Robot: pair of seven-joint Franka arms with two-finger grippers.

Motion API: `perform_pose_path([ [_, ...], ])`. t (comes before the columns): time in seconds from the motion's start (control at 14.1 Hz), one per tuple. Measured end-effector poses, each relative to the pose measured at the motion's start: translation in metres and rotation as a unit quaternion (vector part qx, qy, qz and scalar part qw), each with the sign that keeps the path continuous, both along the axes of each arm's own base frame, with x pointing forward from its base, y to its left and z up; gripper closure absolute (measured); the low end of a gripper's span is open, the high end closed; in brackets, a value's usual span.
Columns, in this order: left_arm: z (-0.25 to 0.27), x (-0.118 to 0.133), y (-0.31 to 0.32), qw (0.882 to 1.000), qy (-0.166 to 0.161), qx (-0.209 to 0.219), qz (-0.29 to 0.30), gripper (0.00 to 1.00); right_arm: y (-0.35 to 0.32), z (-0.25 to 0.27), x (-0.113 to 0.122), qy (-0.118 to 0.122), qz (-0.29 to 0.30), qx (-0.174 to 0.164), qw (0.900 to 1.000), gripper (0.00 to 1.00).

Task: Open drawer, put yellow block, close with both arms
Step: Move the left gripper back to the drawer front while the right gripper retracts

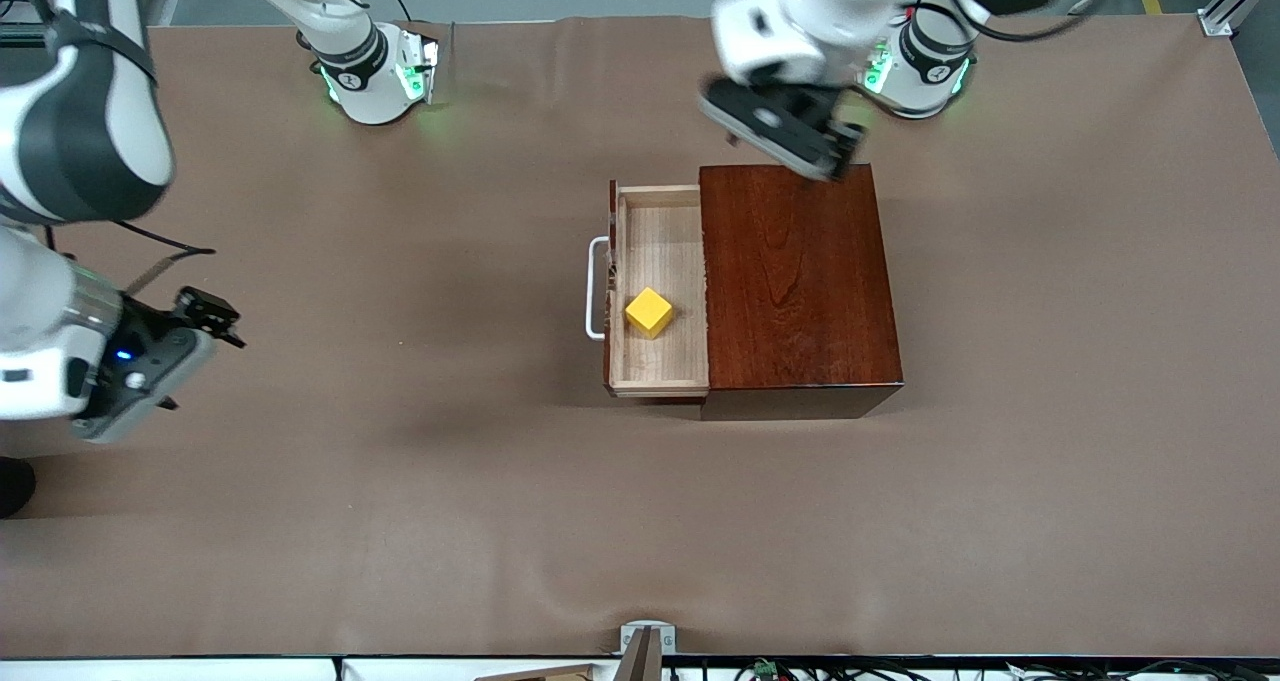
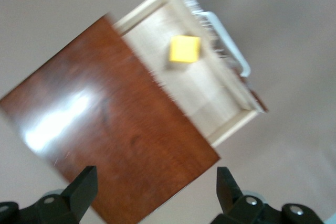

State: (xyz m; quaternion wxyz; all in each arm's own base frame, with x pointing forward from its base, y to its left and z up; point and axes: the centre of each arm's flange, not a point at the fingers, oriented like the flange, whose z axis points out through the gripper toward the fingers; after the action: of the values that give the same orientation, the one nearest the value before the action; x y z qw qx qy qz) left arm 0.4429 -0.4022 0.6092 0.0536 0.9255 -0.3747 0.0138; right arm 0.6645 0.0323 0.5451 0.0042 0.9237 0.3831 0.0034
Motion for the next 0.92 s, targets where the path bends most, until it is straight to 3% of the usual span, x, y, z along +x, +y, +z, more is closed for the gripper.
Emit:
perform_pose_path([
  [0.21, -0.028, -0.002, -0.059, 0.989, -0.020, -0.054, -0.135, 0.00, -0.012, 0.012, -0.018, 0.000, -0.085, -0.005, 0.996, 0.00],
  [0.5, -0.108, 0.010, -0.141, 0.973, -0.035, -0.139, -0.183, 0.00, -0.018, 0.031, -0.062, 0.006, -0.189, -0.014, 0.982, 0.00],
  [0.71, -0.166, 0.029, -0.166, 0.955, -0.057, -0.164, -0.242, 0.00, -0.024, 0.040, -0.098, 0.033, -0.261, -0.022, 0.965, 0.00],
  [0.92, -0.221, 0.048, -0.168, 0.938, -0.072, -0.153, -0.302, 0.00, -0.025, 0.045, -0.111, 0.063, -0.315, -0.002, 0.947, 0.00],
])
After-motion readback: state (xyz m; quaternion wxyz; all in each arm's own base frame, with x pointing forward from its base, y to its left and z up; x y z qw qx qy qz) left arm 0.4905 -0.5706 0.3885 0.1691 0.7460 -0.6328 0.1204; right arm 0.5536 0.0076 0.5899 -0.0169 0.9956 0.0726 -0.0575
